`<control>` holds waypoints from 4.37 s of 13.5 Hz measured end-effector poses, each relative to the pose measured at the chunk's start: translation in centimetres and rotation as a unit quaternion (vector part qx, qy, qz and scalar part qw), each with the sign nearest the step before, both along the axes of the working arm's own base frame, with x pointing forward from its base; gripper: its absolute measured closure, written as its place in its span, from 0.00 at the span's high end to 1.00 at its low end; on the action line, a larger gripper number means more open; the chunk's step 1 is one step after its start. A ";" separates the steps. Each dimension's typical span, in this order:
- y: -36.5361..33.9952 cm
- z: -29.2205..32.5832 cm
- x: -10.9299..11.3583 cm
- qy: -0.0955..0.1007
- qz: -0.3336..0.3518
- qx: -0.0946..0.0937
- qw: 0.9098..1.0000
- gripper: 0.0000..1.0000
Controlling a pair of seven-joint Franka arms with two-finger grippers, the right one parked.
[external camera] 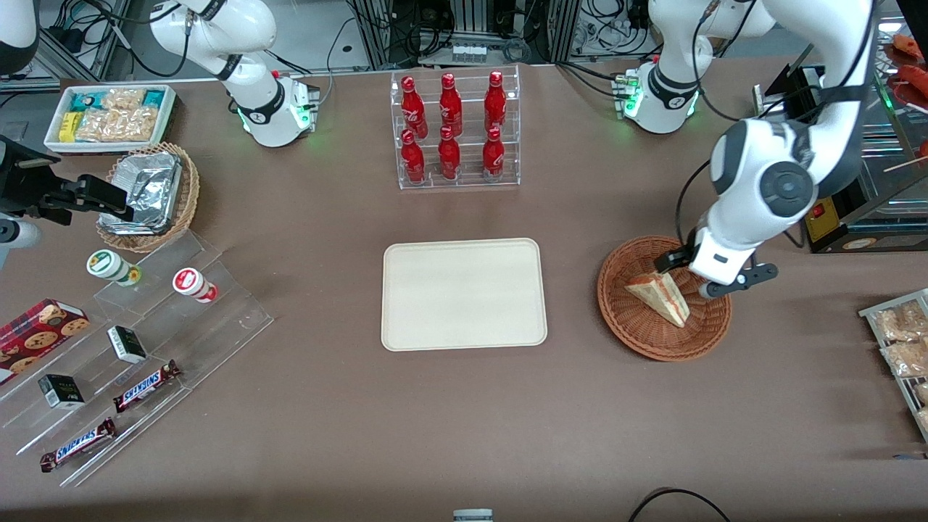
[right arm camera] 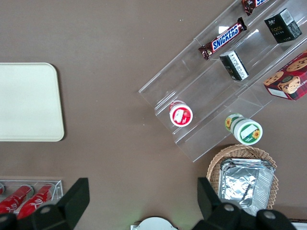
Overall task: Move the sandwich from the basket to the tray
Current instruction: 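Move the left gripper down over the wrapped sandwich in the wicker basket, then close the left gripper on the sandwich and lift it, then carry the sandwich with the left gripper over the beige tray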
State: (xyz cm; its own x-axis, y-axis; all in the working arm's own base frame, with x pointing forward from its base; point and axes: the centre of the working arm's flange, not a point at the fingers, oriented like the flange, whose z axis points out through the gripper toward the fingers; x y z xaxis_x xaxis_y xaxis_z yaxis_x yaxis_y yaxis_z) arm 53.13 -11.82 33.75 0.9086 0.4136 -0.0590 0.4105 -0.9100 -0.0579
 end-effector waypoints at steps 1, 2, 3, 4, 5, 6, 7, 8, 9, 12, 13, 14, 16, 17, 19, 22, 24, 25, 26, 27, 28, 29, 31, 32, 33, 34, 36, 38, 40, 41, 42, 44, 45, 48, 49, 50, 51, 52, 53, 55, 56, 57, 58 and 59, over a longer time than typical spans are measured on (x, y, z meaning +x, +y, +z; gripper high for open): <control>-0.7 -0.7 0.1 -0.006 0.043 0.003 0.999 1.00; -1.0 -1.4 0.3 -0.015 0.088 0.004 0.996 1.00; -0.9 -2.0 0.3 -0.023 0.123 0.004 0.992 1.00; -0.7 -2.4 0.2 -0.027 0.147 0.004 0.989 1.00; -0.5 -2.8 0.1 -0.028 0.162 0.005 0.986 1.00; -0.2 -3.0 0.0 -0.027 0.178 0.006 0.984 1.00; -0.1 -3.2 0.0 -0.027 0.195 0.008 0.980 1.00; 0.0 -3.5 0.0 -0.029 0.208 0.008 0.978 1.00; 0.0 -3.8 0.1 -0.030 0.221 0.008 0.975 1.00; 0.0 -5.6 0.3 -0.035 0.251 0.009 0.967 1.00; 0.0 -6.3 0.4 -0.034 0.255 0.011 0.966 1.00; -0.1 -6.9 0.4 -0.034 0.256 0.011 0.966 1.00; -0.1 -7.9 0.5 -0.033 0.257 0.013 0.966 1.00; -0.1 -8.5 0.4 -0.029 0.257 0.015 0.966 1.00; -0.1 -9.2 0.3 -0.024 0.263 0.019 0.964 0.99; -0.1 -9.2 0.2 -0.021 0.272 0.021 0.962 0.71; -0.2 -8.6 0.3 -0.015 0.272 0.024 0.962 0.49; -0.2 -7.9 0.5 -0.011 0.272 0.026 0.962 0.40; -0.4 -6.7 0.8 -0.005 0.268 0.029 0.963 0.36; -0.5 -5.3 1.4 0.003 0.261 0.032 0.965 0.32; -0.8 -3.5 2.1 0.012 0.250 0.035 0.968 0.30; -1.1 -1.7 2.8 0.018 0.236 0.037 0.971 0.29; -2.1 1.8 4.2 0.019 0.201 0.033 0.979 0.19; -3.0 2.9 4.6 0.021 0.180 0.032 0.983 0.16; -4.3 3.3 4.7 0.025 0.154 0.032 0.987 0.16; -6.2 3.1 4.6 0.027 0.120 0.031 0.992 0.16; -10.3 2.1 4.2 0.031 0.066 0.030 0.997 0.16; -14.8 1.4 3.8 0.031 0.013 0.024 0.999 0.16; -20.1 1.3 3.5 0.027 -0.031 0.006 0.999 0.16; -22.5 1.3 3.5 0.025 -0.052 -0.004 0.998 0.16; -24.7 1.1 3.5 0.025 -0.074 -0.015 0.997 0.16; -28.6 -0.1 3.0 0.032 -0.109 -0.034 0.993 0.16; -30.5 -1.0 2.4 0.037 -0.123 -0.038 0.991 0.16; -35.2 -2.8 0.3 0.043 -0.148 -0.042 0.987 0.16; -36.5 -3.1 -0.3 0.043 -0.145 -0.042 0.988 0.16; -37.7 -3.5 -0.8 0.043 -0.139 -0.042 0.988 0.16; -38.6 -4.0 -1.1 0.042 -0.135 -0.040 0.989 0.16; -39.4 -4.8 -1.4 0.040 -0.133 -0.033 0.990 0.16; -40.0 -5.7 -1.6 0.035 -0.130 -0.023 0.991 0.16; -41.0 -7.3 -1.7 0.025 -0.123 -0.015 0.992 0.16; -41.2 -7.8 -1.6 0.022 -0.122 -0.016 0.992 0.16; -41.3 -8.2 -1.5 0.022 -0.122 -0.017 0.992 0.16; -41.3 -8.5 -1.5 0.022 -0.121 -0.017 0.992 0.16; -41.4 -8.7 -1.5 0.022 -0.121 -0.018 0.992 0.16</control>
State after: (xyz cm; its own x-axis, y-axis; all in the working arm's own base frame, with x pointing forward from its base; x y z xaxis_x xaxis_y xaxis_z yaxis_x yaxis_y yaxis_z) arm 51.66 -53.21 25.08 0.9773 0.1799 -0.1115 0.1770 -0.9836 -0.0362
